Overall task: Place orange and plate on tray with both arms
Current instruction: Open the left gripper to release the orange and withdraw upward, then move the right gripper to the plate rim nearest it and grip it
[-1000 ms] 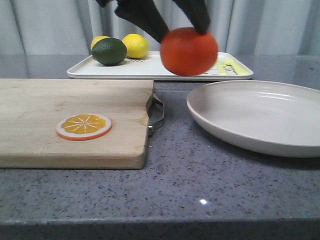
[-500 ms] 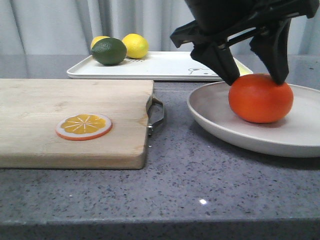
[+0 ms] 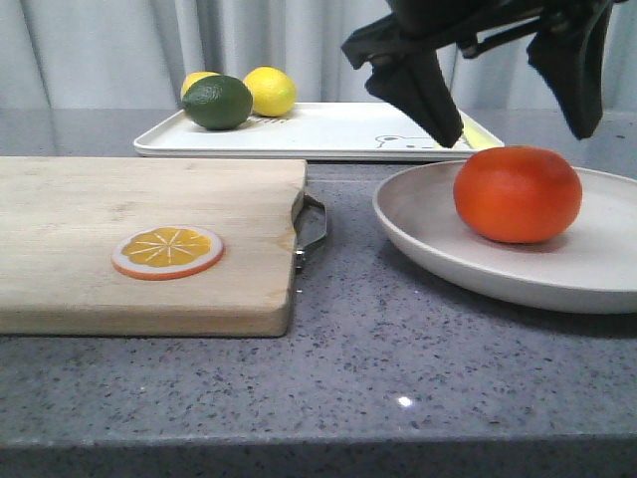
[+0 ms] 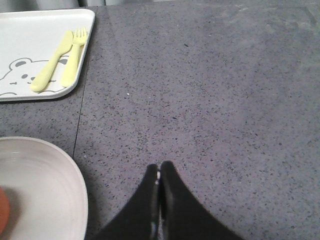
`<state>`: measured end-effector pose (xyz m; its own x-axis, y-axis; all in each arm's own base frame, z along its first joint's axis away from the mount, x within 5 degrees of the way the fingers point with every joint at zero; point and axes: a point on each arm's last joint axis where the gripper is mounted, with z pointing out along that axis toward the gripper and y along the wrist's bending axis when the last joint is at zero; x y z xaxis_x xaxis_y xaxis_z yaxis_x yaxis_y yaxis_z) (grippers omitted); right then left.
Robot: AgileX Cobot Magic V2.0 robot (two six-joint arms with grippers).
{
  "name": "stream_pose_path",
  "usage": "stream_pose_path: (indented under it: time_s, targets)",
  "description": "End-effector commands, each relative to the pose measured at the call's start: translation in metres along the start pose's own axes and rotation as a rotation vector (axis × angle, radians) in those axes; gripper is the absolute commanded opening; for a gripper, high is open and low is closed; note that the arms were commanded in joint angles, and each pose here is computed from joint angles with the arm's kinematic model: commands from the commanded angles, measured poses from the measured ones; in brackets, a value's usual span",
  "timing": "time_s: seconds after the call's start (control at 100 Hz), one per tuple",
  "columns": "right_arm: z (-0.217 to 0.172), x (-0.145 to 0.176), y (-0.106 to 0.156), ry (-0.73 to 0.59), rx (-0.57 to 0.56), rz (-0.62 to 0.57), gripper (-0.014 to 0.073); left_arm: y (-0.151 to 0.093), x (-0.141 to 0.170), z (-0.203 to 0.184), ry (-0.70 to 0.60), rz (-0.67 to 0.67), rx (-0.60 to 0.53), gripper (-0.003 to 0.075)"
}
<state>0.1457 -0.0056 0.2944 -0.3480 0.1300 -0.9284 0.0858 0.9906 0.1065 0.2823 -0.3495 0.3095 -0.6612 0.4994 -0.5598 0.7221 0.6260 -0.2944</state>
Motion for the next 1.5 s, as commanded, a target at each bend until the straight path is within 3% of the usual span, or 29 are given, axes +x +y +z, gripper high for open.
stream_pose_path:
  time_s: [0.0, 0.15, 0.45, 0.63, 1.07, 1.14, 1.33, 1.49]
  targets:
    - [-0.003, -0.019, 0.002, -0.108, -0.013, -0.013, -0.0067, -0.014, -0.017, -0.044, -0.095, 0.013, 0.033, 0.0607]
    - [-0.004, -0.021, 0.002, -0.132, -0.017, -0.013, -0.0067, -0.016, -0.015, -0.061, -0.07, 0.03, 0.027, 0.0505]
    - [-0.004, -0.014, 0.007, -0.027, -0.036, -0.04, -0.0067, -0.029, -0.014, -0.11, -0.147, 0.058, 0.038, 0.0108]
    - [-0.008, -0.018, 0.013, 0.019, -0.065, -0.056, -0.0067, -0.03, 0.005, -0.128, -0.138, 0.067, 0.026, -0.0013]
    - [0.009, -0.02, 0.018, 0.281, -0.04, -0.129, -0.0052, -0.025, 0.097, -0.195, -0.341, 0.074, -0.019, -0.002]
    - [0.013, -0.023, 0.019, 0.305, -0.04, -0.124, 0.0018, -0.025, 0.113, -0.206, -0.375, 0.077, -0.019, -0.002]
    - [0.023, -0.028, 0.022, 0.381, -0.037, -0.111, 0.0337, -0.024, 0.154, -0.23, -0.482, 0.087, -0.017, -0.002]
    - [0.036, -0.035, 0.027, 0.474, -0.047, -0.096, 0.0371, -0.021, 0.188, -0.242, -0.521, 0.093, -0.012, -0.002]
